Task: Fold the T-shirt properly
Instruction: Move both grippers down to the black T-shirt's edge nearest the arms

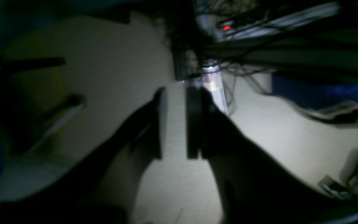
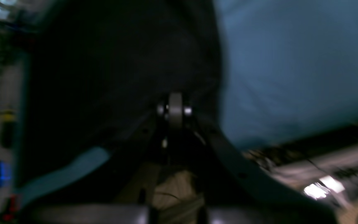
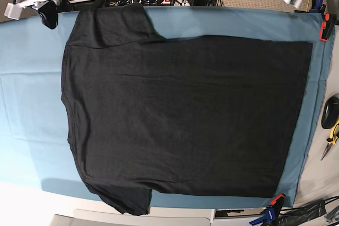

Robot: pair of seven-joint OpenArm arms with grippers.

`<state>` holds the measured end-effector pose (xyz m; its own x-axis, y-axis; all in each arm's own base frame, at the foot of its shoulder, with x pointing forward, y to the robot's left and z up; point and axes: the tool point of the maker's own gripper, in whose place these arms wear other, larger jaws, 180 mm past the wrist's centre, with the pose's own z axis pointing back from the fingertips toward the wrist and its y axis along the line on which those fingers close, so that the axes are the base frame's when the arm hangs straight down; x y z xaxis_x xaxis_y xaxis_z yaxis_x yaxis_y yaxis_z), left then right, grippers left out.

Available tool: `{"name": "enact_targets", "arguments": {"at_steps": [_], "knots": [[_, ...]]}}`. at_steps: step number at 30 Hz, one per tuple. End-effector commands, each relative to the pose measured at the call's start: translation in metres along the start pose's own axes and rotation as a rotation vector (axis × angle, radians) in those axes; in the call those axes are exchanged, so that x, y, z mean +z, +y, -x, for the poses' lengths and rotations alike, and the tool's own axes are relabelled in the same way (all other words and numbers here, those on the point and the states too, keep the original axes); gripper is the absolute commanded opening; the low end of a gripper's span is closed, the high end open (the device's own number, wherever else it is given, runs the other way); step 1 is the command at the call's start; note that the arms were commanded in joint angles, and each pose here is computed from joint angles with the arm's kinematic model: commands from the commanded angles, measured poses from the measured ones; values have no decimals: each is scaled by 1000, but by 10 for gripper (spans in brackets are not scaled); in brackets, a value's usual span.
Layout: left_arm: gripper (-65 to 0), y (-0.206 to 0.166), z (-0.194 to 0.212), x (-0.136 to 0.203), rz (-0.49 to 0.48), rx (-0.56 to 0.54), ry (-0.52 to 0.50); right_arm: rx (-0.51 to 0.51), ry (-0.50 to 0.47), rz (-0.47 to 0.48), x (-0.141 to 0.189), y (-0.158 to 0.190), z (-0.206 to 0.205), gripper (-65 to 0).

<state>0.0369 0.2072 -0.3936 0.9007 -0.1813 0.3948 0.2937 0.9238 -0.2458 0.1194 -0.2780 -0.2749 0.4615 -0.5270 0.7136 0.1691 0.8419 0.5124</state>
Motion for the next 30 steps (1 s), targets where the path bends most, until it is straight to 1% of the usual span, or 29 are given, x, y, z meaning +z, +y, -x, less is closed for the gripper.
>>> {"name": "enact_targets", "arguments": {"at_steps": [1, 2, 3, 4, 6, 8, 11, 12, 16, 18, 21, 23, 24, 25, 28, 29, 30], "knots": [[-554, -10, -6, 8, 79, -15, -16, -2, -37, -69, 4, 13, -13, -650], [-554, -20, -11, 15, 162, -34, -34, -8, -40, -122, 5, 22, -18, -650], [-553, -30, -16, 22, 243, -56, -53, 2, -34, -155, 7, 27, -20, -650], [-553, -38, -20, 29, 311, -74, -74, 34, -16, -165, 9, 28, -19, -650], [-553, -37, -32, 37, 334, -21, -119, 67, -35, -171, 10, 29, -26, -650], [-553, -33, -44, 42, 333, 8, -175, 62, -74, -166, 11, 28, -33, -650], [-553, -30, -55, 45, 318, 32, -244, 37, -172, -149, 14, 26, -45, -650], [-553, -31, -55, 44, 315, 38, -252, 62, -178, -115, 14, 20, -44, -650], [-553, -30, -48, 40, 292, 28, -232, 120, -152, -42, 13, 9, -34, -650], [-553, -29, -50, 39, 291, 19, -230, 158, -100, -16, 9, 4, -26, -650], [-551, -27, -54, 36, 286, -2, -219, 248, -32, 48, -2, -7, -18, -650], [-551, -26, -57, 35, 284, -10, -224, 260, -35, 110, -7, -17, -20, -650], [-551, -26, -58, 35, 284, -13, -226, 263, -43, 155, -9, -24, -22, -642], [-551, -25, -58, 35, 284, -13, -226, 270, -58, 200, -10, -31, -25, -594], [-550, -26, -57, 35, 284, -13, -222, 275, -92, 296, -12, -45, -33, -396], [-541, -26, -57, 35, 284, -14, -222, 266, -87, 327, -13, -50, -33, -362], [-532, -25, -57, 35, 283, -14, -222, 251, -85, 354, -13, -55, -34, -359]]}}
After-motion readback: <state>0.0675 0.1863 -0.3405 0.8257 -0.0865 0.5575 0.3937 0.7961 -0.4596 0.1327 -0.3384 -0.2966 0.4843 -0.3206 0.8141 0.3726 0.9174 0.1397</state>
